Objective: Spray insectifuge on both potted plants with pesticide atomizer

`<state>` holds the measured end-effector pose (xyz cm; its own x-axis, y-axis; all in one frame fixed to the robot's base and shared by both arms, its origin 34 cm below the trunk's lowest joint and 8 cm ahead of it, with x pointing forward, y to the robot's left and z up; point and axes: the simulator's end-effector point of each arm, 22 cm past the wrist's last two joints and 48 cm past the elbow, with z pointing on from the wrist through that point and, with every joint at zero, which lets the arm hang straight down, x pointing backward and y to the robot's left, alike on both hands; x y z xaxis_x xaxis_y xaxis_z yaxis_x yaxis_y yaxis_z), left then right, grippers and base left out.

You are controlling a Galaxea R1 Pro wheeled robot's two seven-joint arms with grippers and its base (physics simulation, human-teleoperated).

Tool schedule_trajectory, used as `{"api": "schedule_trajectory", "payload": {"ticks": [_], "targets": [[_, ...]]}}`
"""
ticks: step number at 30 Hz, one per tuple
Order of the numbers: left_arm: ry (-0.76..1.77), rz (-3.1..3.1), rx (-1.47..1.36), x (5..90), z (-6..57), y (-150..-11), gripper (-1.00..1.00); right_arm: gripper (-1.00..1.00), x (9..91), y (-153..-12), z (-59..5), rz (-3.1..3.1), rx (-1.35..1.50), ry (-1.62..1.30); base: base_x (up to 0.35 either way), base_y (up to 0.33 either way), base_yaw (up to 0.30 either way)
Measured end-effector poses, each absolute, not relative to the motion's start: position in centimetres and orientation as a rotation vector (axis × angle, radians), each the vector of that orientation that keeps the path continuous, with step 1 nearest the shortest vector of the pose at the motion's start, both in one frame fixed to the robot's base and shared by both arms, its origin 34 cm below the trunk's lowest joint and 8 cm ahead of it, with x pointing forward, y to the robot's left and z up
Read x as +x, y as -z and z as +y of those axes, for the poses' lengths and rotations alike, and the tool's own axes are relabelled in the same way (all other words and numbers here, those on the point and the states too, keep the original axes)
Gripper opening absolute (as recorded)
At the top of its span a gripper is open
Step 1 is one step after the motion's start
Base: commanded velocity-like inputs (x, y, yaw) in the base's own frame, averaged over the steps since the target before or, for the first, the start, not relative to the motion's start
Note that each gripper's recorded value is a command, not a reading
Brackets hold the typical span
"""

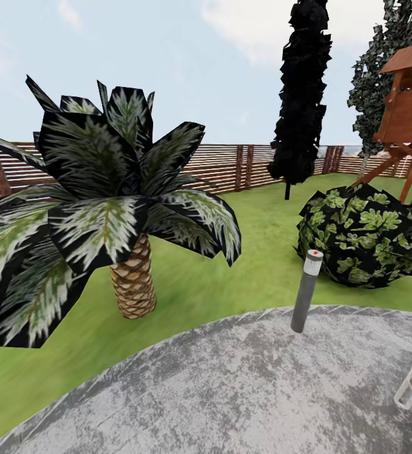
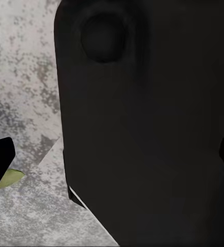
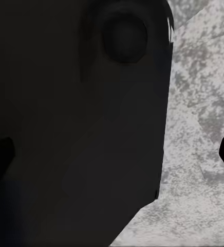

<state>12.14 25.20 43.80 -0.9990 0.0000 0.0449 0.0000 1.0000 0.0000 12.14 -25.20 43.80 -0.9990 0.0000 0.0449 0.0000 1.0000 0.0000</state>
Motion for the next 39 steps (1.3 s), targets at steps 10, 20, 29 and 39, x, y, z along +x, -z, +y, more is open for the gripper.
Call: {"api": "schedule_trajectory", "payload": {"ticks": [10, 20, 29, 39], "targets": [[-0.008, -3.095, 0.000, 12.1, 24.9, -43.8, 1.00, 1.00, 14.2, -43.8, -21.7, -3.138, 0.002, 0.062, 0.000, 0.000, 0.000], [-0.007, -3.102, -0.010, 12.4, 25.0, -43.8, 1.00, 1.00, 15.8, -43.9, -20.3, -3.175, -0.008, 0.089, 0.000, 0.000, 0.000], [-0.006, -3.155, -0.010, 13.6, 25.1, -43.8, 1.00, 1.00, 16.9, -44.0, -20.4, -3.205, -0.011, 0.091, 0.000, 0.000, -0.194], [-0.005, -3.230, -0.025, 15.3, 25.2, -43.9, 1.00, 1.00, 17.5, -44.0, -20.5, -3.218, -0.014, 0.088, 0.000, 0.000, -0.295]]}}
